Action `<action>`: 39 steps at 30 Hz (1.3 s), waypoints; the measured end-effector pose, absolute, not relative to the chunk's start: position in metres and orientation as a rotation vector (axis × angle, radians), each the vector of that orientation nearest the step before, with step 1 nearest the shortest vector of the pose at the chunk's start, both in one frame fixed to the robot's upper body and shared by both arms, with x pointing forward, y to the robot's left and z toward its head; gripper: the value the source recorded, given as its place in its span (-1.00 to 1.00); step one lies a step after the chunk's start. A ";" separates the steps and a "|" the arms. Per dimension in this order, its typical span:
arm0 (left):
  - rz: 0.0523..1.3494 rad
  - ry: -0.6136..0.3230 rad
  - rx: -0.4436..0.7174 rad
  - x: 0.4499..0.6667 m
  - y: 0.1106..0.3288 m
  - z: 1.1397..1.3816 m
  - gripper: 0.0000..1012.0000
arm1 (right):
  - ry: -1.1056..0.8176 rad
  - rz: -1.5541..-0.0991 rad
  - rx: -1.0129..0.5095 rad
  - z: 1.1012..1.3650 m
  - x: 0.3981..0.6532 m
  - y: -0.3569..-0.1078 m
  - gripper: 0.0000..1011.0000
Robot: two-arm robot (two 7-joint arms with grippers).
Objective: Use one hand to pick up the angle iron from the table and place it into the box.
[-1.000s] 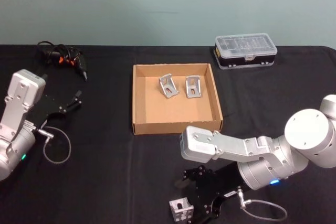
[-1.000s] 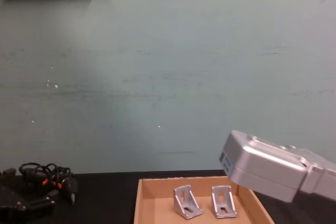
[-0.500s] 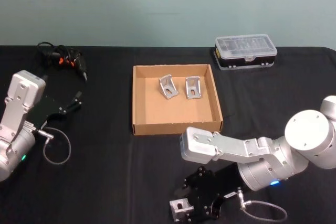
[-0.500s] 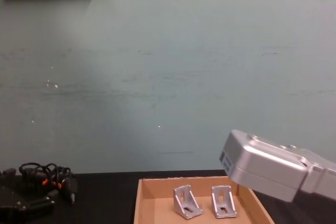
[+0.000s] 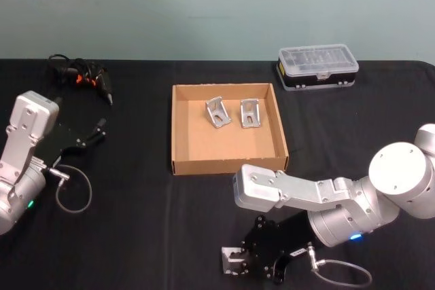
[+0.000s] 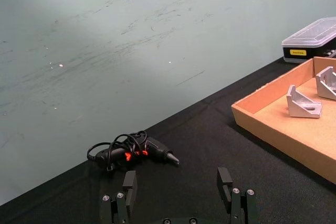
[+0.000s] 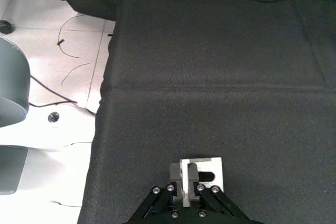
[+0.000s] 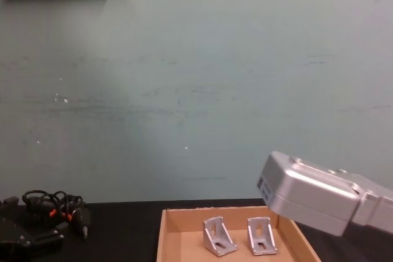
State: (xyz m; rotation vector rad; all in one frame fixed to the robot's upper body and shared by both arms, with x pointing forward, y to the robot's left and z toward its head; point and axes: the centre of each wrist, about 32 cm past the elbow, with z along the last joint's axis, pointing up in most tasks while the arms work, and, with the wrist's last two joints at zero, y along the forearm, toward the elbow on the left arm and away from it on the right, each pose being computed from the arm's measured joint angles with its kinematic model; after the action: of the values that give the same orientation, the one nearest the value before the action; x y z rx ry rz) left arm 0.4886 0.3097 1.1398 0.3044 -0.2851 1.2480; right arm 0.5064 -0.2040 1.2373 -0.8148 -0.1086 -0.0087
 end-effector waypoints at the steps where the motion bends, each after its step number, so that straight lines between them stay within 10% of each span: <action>1: 1.248 -0.285 0.304 0.489 0.310 1.140 0.98 | -0.109 -0.009 -0.815 1.237 0.506 -0.204 -0.86; 23: 1.248 -0.285 0.304 0.489 0.310 1.140 0.98 | -0.144 -0.148 -0.725 1.253 0.513 -0.207 -0.87; 39: 1.248 -0.285 0.304 0.489 0.310 1.140 0.98 | -0.108 -0.380 -0.628 1.263 0.568 -0.191 -0.87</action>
State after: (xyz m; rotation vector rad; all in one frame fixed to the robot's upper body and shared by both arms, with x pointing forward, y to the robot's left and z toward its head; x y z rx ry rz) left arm 0.4886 0.3097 1.1398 0.3044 -0.2851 1.2480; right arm 0.5676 -0.1915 1.2629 -0.6277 -0.1083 -0.3795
